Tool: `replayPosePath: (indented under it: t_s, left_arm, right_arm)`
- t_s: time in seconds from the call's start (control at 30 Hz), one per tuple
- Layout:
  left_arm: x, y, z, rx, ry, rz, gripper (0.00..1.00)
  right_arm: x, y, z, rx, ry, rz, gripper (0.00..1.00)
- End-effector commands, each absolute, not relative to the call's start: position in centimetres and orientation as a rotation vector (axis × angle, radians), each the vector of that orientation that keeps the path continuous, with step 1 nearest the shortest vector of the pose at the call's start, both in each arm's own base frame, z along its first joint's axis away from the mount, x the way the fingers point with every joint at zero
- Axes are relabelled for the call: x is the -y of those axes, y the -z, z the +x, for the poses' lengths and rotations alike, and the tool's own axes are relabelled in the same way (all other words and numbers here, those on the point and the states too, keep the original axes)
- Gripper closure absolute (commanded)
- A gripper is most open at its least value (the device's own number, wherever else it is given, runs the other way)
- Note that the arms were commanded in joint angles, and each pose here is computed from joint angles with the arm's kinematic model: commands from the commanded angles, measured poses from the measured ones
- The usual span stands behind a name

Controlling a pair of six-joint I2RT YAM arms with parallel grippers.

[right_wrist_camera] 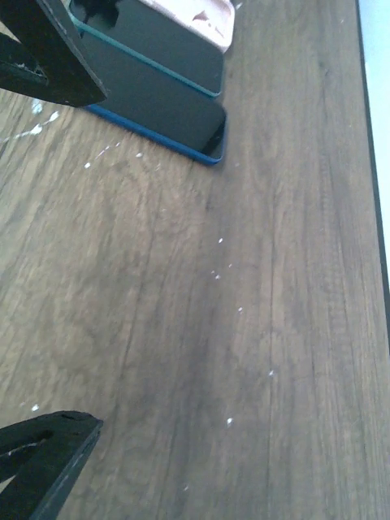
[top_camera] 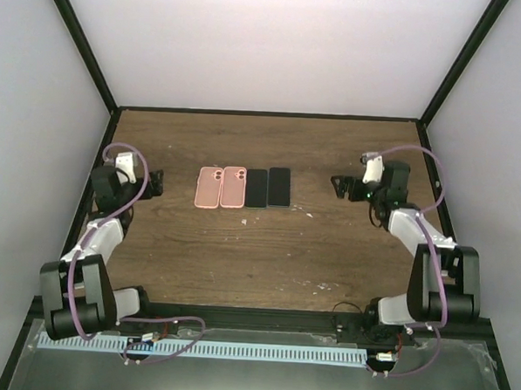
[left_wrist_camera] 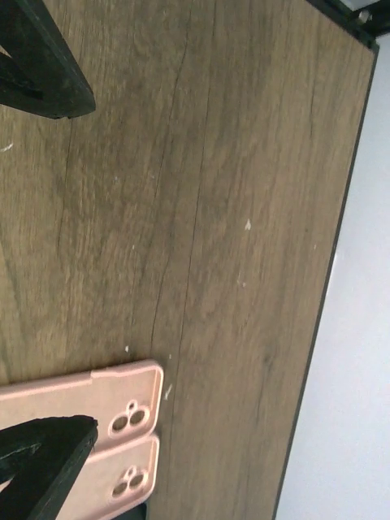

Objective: Take the phone out of the phone case
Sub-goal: Reset both arms

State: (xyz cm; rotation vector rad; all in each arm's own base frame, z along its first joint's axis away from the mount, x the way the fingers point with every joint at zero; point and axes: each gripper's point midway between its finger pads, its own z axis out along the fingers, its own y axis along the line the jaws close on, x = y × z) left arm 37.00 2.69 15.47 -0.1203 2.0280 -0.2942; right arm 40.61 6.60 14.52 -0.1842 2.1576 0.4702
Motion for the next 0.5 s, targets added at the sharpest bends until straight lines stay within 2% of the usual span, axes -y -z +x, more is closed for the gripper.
replayPosePath:
  t_s: [0.0,0.17,0.47]
  left_arm:
    - [-3.5,-16.2,38.6,-1.888,0.155,-0.1,0.0]
    - [-2.3,-14.9,38.4,-1.803,0.046,-0.067,0.0]
    - [-1.5,-15.4,37.9,-1.656,0.074,-0.059,0.0]
  right_arm:
    - [-5.0,-17.2,40.7,-1.903,-0.307,-0.242,0.0]
    - [-4.0,-16.3,40.0,-1.823,-0.211,-0.237,0.0]
    - [-3.7,-15.7,38.7,-1.669,-0.149,-0.26,0.0]
